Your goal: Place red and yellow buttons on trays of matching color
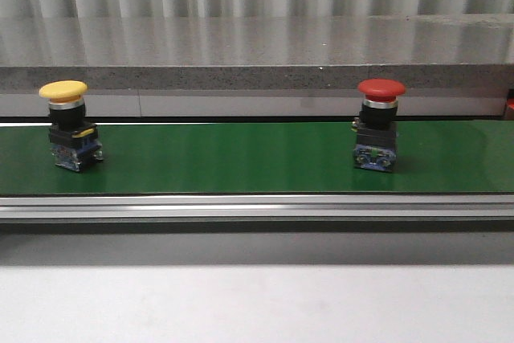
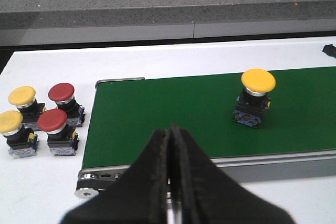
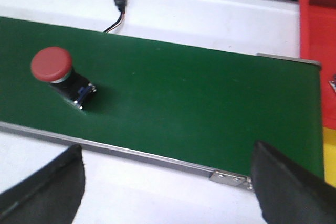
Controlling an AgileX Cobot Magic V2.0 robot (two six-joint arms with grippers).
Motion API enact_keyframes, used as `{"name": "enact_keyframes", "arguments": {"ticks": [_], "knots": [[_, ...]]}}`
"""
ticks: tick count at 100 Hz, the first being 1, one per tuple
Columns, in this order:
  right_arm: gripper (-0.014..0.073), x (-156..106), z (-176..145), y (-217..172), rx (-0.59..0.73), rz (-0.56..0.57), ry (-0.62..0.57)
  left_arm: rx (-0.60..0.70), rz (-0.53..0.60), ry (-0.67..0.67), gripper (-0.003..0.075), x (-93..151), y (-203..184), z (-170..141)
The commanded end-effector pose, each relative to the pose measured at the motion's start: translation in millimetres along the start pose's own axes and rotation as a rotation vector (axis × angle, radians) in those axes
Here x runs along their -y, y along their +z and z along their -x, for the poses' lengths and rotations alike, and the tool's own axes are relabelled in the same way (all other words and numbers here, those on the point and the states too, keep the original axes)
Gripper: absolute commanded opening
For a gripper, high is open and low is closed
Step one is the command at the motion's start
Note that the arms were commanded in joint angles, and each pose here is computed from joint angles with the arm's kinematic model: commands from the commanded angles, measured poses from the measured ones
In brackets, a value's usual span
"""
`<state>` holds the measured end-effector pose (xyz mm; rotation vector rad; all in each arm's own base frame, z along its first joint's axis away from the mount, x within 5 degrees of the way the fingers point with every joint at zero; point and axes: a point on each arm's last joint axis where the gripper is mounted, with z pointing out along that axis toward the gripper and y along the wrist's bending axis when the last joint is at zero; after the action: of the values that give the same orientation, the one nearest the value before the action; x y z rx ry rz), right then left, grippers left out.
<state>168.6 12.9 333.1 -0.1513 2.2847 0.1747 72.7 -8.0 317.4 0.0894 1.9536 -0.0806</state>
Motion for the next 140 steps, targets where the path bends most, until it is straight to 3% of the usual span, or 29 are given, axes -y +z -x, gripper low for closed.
{"name": "enact_keyframes", "arguments": {"ticks": [1, 39, 78, 88, 100, 107, 123, 140], "knots": [[0.0634, -5, 23, 7, 0.038, 0.037, -0.045, 0.099, -0.012, -0.008, -0.0020, 1, -4, 14], [0.0634, -32, 41, 91, -0.173, 0.158, -0.136, 0.099, -0.012, -0.008, -0.0020, 1, -4, 14], [0.0629, -33, 56, 143, -0.194, 0.143, -0.138, 0.099, -0.012, -0.008, -0.0020, 1, -4, 14], [0.0522, -32, 56, 150, -0.218, 0.141, -0.146, 0.099, -0.012, -0.008, -0.0020, 1, -4, 14], [0.0243, -30, 59, 147, -0.244, 0.145, -0.146, 0.099, -0.012, -0.008, -0.0020, 1, -4, 14], [0.0155, -25, 67, 142, -0.255, 0.143, -0.130, 0.099, -0.012, -0.008, -0.0020, 1, -4, 14], [0.0153, 4, 97, 123, -0.207, 0.091, -0.073, 0.099, -0.012, -0.008, -0.0020, 1, -4, 14], [0.0153, 60, 129, 106, -0.077, -0.045, 0.028, 0.099, -0.012, -0.008, -0.0020, 1, -4, 14]]}}
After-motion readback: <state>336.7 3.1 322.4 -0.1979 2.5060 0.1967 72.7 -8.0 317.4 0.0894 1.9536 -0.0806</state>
